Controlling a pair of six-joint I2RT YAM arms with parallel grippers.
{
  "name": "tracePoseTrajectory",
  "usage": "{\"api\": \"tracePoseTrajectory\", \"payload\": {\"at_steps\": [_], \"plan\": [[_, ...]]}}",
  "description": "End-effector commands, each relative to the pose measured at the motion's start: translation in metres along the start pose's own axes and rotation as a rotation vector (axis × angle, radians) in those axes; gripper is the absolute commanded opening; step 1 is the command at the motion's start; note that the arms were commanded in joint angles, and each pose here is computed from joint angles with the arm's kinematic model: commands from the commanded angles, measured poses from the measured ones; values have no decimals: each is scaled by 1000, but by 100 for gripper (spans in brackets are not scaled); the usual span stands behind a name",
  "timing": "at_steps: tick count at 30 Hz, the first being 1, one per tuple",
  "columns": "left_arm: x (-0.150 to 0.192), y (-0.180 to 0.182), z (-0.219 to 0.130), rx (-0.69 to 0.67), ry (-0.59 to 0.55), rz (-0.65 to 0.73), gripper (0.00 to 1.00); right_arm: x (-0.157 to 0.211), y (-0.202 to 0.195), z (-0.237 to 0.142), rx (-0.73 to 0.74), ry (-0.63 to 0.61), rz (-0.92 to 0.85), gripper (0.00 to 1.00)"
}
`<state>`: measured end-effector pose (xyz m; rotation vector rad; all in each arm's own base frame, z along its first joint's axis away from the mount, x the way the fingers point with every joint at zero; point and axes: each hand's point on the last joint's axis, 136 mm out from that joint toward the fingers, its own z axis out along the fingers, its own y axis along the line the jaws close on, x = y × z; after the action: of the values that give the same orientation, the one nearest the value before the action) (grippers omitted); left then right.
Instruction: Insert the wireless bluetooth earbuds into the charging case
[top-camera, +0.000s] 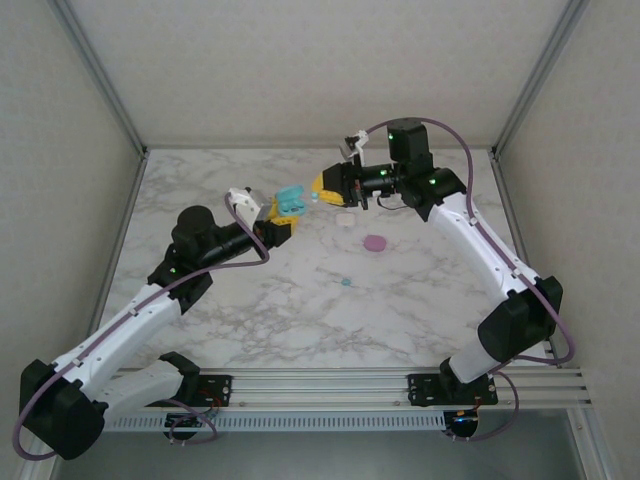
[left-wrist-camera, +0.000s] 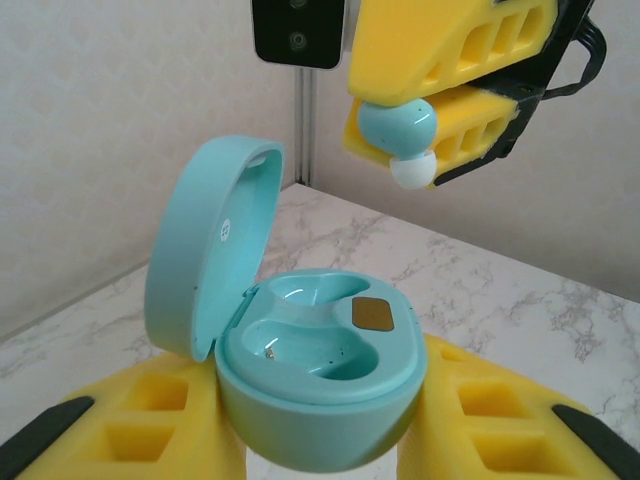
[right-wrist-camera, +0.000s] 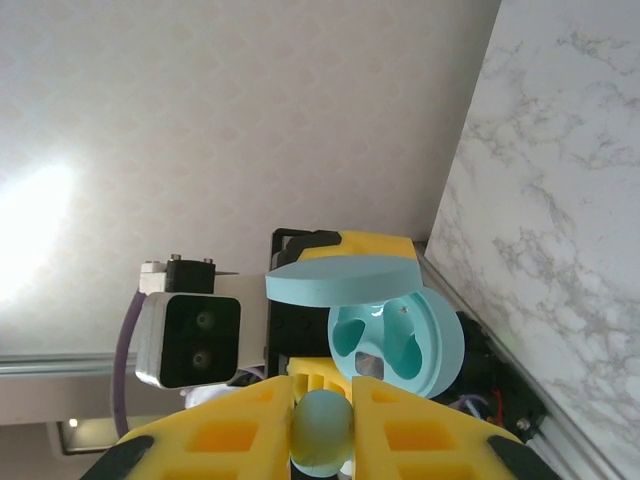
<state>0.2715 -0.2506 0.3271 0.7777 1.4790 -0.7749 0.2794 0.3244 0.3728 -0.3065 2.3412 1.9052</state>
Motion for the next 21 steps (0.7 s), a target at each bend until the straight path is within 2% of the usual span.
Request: {"api": "tracePoseTrajectory", "payload": {"at_steps": [1, 8, 21], "plan": [[-24, -11, 2, 48, -70, 39, 21, 9, 22, 0, 10, -30, -138, 20], [-28, -14, 5, 70, -88, 49, 21, 14, 30, 18, 24, -26, -224, 20], [-36, -18, 7, 76, -124, 63, 21, 15, 30, 32, 58, -47, -264, 19]]}}
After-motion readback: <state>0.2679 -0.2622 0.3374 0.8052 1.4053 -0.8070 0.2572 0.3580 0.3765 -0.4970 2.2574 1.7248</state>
